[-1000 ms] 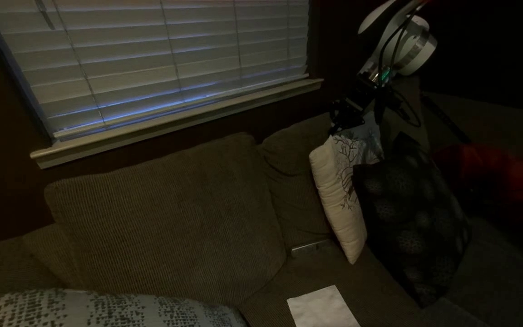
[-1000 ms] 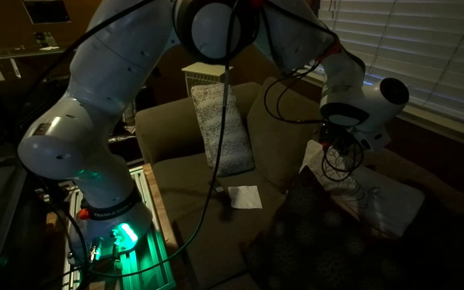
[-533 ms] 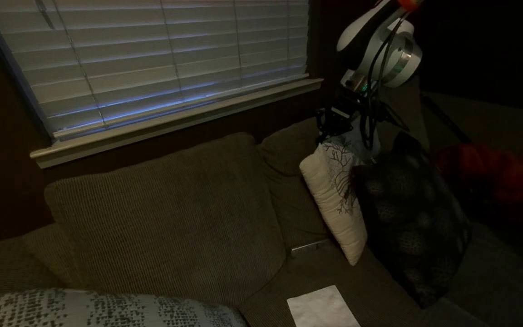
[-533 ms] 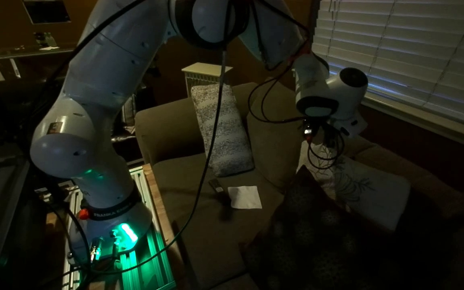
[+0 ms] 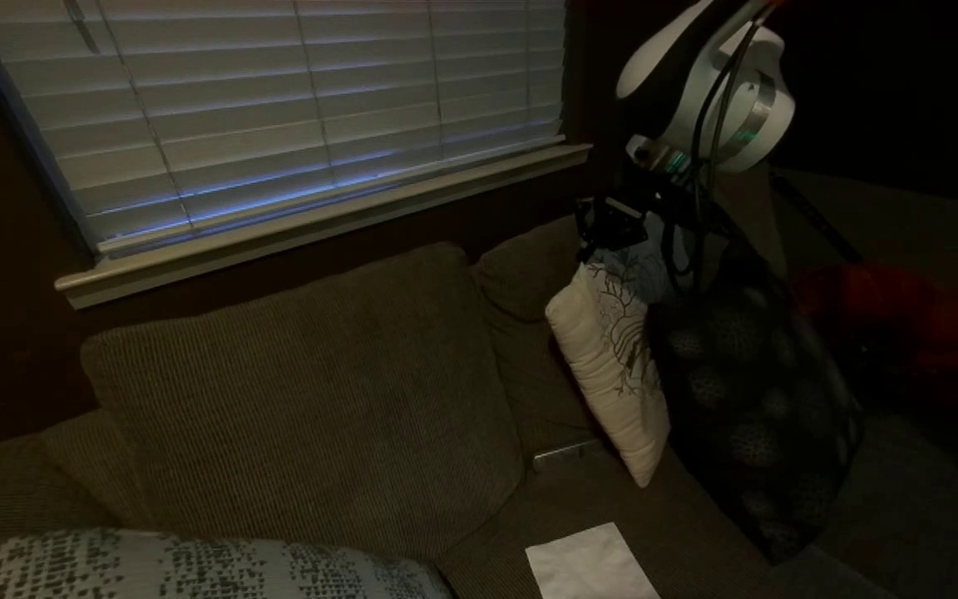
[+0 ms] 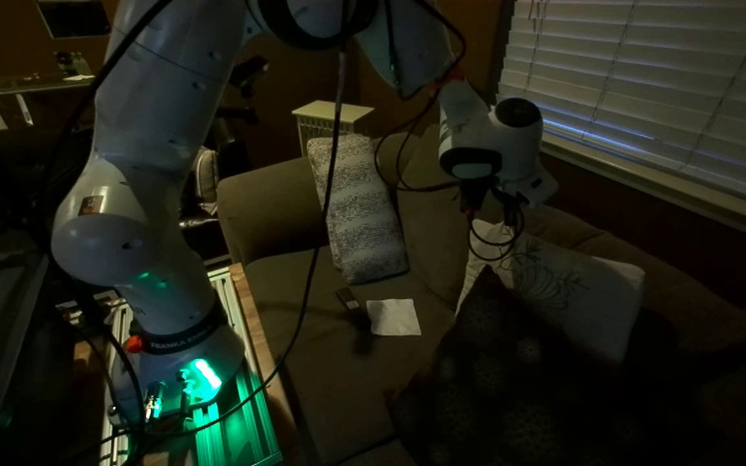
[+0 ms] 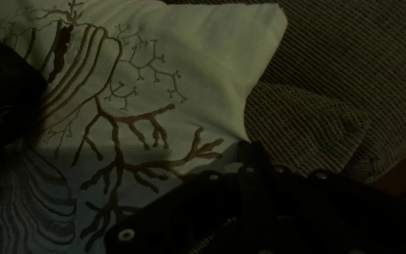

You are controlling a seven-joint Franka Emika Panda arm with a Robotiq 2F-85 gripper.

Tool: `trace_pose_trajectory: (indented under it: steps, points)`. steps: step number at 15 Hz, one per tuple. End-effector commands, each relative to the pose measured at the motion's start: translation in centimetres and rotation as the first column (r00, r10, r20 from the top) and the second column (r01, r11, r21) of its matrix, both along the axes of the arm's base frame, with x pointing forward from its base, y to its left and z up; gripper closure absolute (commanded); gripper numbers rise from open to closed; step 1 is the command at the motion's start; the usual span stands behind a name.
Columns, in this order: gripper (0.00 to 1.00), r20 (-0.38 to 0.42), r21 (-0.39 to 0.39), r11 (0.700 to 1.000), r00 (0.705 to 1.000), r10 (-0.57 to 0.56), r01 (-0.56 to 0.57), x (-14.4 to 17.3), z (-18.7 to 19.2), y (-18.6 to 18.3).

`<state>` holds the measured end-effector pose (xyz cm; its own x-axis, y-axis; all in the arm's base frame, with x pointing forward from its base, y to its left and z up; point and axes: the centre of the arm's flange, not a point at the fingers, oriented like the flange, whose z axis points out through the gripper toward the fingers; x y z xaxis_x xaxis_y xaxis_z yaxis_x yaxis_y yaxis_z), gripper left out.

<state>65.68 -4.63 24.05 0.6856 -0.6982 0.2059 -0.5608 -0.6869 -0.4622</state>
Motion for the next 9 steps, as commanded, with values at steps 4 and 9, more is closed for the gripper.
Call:
trace_pose_trajectory:
  steps: [4,9]
  points:
    - [1.0,0.075,0.025,1.0,0.997,0.004,-0.006,-3.0,5.1,4.5]
    - [1.0,0.107,0.033,0.998,0.993,0.046,-0.049,-2.8,6.2,7.5]
